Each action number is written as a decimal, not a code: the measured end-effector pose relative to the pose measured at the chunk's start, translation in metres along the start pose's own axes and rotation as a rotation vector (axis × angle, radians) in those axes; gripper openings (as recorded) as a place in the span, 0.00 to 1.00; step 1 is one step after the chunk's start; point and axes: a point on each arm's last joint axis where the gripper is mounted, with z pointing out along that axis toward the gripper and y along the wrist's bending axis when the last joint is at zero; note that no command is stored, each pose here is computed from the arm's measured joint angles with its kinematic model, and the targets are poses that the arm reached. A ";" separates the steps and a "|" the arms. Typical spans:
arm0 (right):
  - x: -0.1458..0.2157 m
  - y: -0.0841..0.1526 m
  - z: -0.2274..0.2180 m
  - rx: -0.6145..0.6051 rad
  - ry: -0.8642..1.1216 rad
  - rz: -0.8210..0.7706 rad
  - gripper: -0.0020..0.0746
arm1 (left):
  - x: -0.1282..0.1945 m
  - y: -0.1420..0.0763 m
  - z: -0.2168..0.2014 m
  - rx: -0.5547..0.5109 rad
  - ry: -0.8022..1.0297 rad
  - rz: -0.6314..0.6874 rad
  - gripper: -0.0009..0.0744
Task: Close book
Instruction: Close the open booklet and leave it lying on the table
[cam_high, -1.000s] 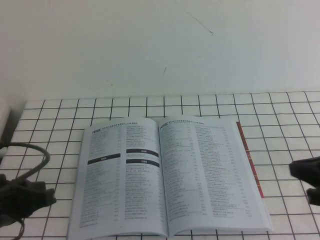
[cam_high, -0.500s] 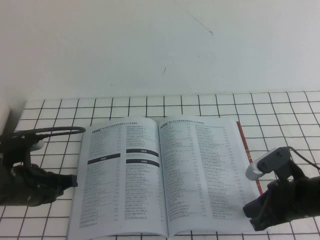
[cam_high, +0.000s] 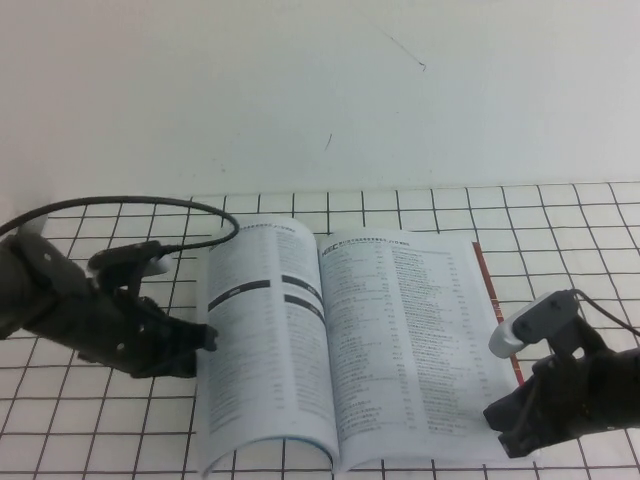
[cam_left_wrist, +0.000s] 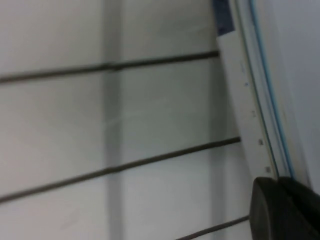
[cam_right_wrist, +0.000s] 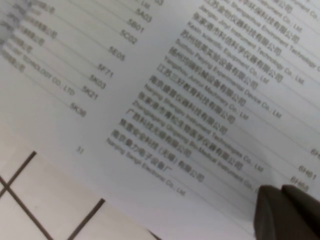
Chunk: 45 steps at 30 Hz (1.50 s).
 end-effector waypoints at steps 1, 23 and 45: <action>0.000 0.000 0.000 0.000 -0.001 0.000 0.02 | -0.003 -0.010 -0.002 0.029 -0.001 0.027 0.01; -0.047 0.018 -0.125 0.401 -0.418 -0.200 0.02 | -0.009 -0.092 -0.136 0.070 -0.311 0.360 0.01; 0.029 0.035 -0.195 0.610 0.106 -0.174 0.02 | 0.146 -0.062 -0.287 -0.217 -0.891 0.454 0.01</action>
